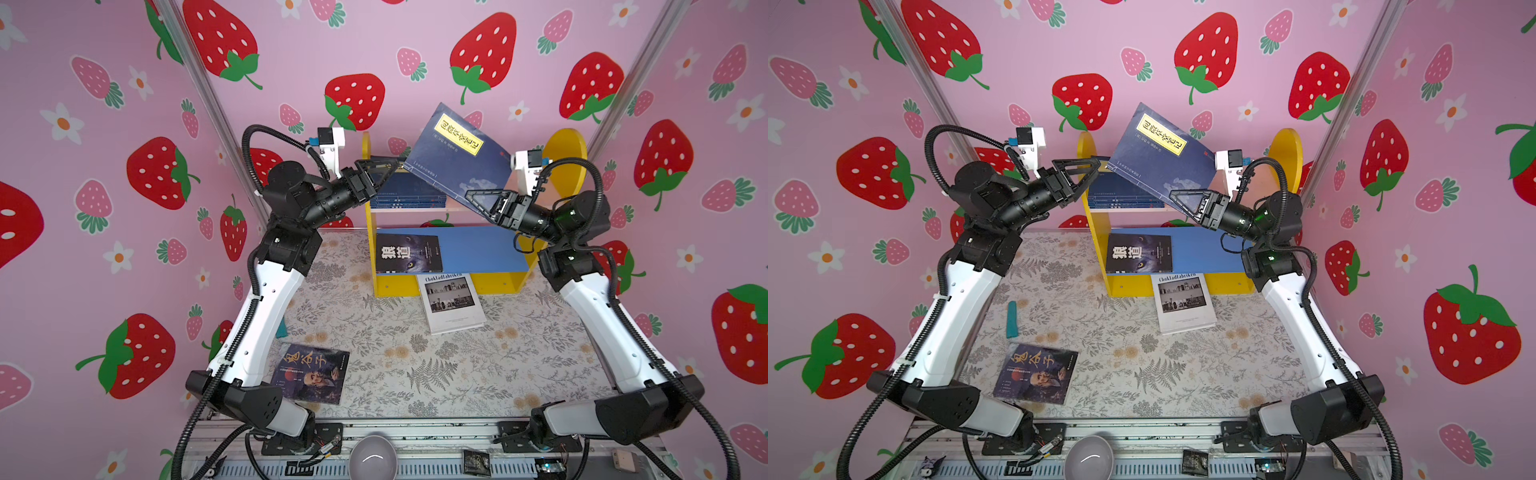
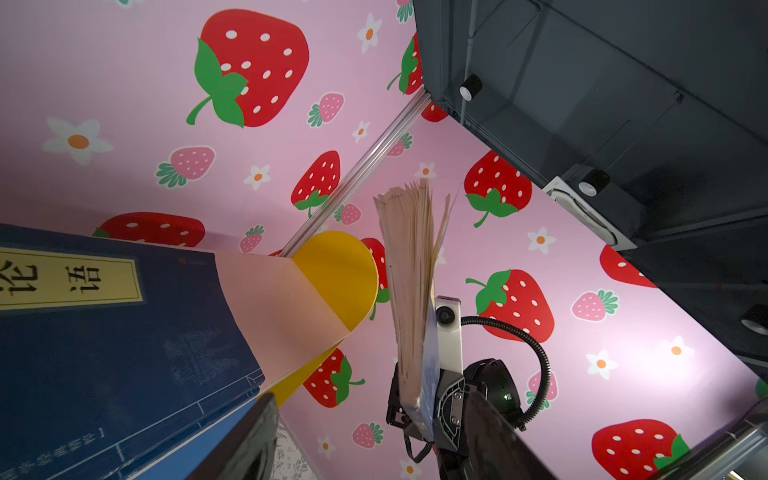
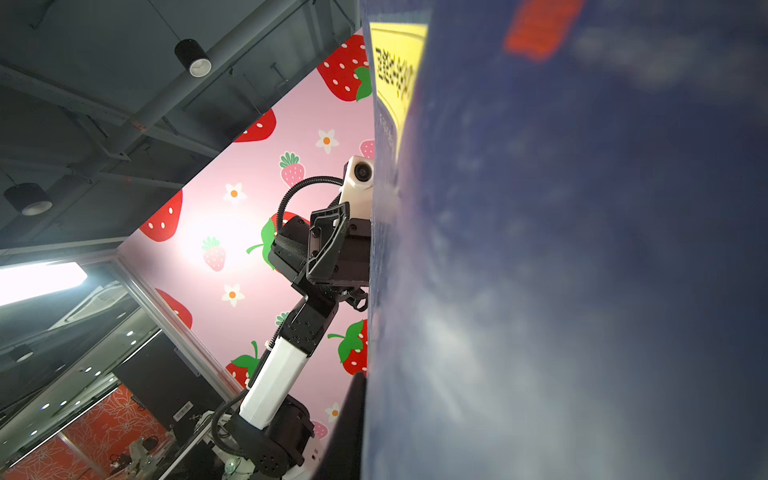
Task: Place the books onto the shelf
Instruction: 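Raise the navy book upright toward the upper shelf with both grippers, then tilt the navy book over the upper shelf stack with both grippers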
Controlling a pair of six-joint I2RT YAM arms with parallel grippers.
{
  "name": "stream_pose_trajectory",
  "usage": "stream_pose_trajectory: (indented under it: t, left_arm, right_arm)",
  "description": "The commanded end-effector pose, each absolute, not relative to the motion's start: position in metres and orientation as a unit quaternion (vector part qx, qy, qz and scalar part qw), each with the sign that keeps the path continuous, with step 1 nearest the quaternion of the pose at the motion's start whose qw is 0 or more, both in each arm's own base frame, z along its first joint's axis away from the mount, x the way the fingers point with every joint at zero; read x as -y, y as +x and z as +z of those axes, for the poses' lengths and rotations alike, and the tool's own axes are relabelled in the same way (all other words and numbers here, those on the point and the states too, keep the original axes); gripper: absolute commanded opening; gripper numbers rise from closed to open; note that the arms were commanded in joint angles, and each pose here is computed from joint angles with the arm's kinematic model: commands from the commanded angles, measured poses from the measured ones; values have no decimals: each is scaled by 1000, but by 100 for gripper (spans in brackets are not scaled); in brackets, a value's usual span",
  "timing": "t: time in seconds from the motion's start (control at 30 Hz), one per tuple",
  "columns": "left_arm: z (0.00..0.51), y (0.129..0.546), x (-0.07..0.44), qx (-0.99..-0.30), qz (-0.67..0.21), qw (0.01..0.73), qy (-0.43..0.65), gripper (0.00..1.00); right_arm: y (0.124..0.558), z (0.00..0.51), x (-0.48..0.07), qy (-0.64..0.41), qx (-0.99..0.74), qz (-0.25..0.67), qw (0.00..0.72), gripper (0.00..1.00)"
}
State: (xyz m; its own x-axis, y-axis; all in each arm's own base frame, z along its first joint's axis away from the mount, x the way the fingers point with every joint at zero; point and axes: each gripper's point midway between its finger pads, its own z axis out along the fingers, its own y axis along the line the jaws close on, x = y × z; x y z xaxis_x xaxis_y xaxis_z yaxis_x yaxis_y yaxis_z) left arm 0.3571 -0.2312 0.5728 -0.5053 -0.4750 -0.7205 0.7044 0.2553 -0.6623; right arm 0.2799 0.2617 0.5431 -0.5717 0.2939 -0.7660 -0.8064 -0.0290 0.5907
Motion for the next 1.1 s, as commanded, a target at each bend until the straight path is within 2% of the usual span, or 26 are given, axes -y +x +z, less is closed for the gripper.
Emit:
stream_pose_trajectory:
  t: [0.0, 0.17, 0.27, 0.47, 0.53, 0.63, 0.73, 0.8, 0.9, 1.07]
  left_arm:
    - [593, 337, 239, -601, -617, 489, 138, 73]
    - [601, 325, 258, -596, -619, 483, 168, 72]
    - [602, 322, 269, -593, -628, 471, 181, 62]
    - [603, 325, 278, -588, -639, 461, 185, 15]
    - [603, 328, 278, -588, -639, 463, 178, 1]
    - [603, 335, 273, -591, -633, 476, 155, 0]
    - [599, 352, 258, -600, -618, 501, 85, 0]
    - [597, 361, 247, -604, -605, 517, 39, 0]
    - [594, 369, 239, -611, -598, 520, -3, 0]
    - [585, 386, 229, -616, -588, 520, -63, 0]
  right_arm:
    - [261, 563, -258, -255, -547, 682, 413, 13]
    - [261, 563, -261, -263, -549, 686, 399, 14]
    - [261, 565, -262, -267, -548, 688, 395, 14]
    - [267, 560, -266, -266, -553, 691, 381, 15]
    - [271, 560, -265, -261, -554, 691, 384, 20]
    - [287, 561, -262, -238, -558, 686, 401, 35]
    - [312, 561, -250, -198, -565, 667, 444, 57]
    - [335, 557, -242, -164, -586, 623, 491, 63]
    - [361, 553, -229, -117, -619, 539, 559, 66]
    - [378, 550, -222, -91, -628, 469, 614, 71]
